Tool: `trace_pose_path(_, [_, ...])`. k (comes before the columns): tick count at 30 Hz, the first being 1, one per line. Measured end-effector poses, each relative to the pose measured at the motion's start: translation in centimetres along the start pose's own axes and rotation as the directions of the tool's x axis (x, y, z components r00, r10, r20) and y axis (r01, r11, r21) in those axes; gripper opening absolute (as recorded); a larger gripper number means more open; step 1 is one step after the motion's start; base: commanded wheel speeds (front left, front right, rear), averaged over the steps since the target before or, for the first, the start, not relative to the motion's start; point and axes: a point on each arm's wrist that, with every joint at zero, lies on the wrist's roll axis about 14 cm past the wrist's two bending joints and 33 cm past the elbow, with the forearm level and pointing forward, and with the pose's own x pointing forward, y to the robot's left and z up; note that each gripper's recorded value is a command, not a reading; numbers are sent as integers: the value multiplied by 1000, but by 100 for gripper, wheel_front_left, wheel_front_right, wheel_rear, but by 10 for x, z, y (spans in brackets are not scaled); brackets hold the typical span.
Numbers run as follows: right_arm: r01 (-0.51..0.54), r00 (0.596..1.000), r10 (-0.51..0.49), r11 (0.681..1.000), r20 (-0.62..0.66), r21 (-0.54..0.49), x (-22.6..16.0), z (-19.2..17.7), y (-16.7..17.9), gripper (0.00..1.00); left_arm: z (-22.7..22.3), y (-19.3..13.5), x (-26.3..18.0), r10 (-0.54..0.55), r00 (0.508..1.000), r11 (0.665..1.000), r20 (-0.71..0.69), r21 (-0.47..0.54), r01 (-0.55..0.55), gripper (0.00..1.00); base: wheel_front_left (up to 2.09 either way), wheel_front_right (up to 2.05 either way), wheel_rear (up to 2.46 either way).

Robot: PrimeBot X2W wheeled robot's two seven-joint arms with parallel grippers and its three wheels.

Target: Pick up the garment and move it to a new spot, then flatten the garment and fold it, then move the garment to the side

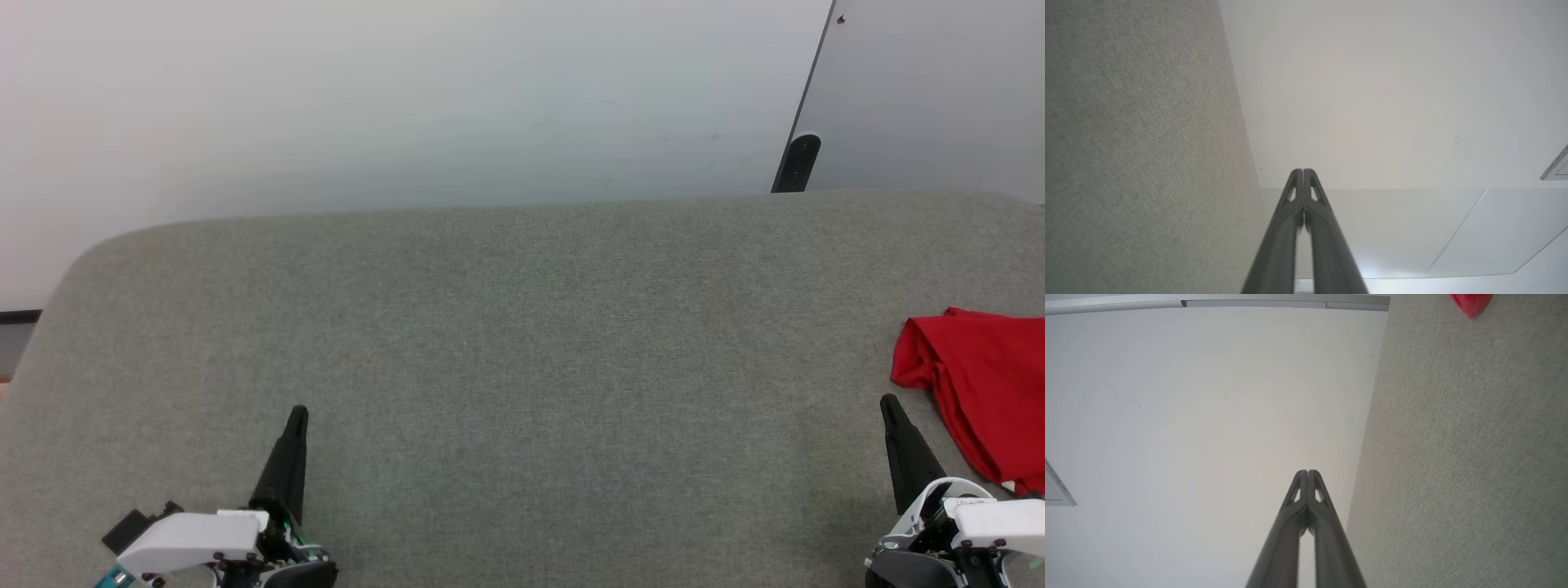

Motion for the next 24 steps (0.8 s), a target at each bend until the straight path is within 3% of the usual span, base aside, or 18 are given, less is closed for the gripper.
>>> trace_pose_path(24, [0, 1000, 0, 1000, 0, 0, 0, 0, 0, 0, 0, 0, 0, 0, 1000, 1000, 0, 0, 0, 0, 0, 0, 0])
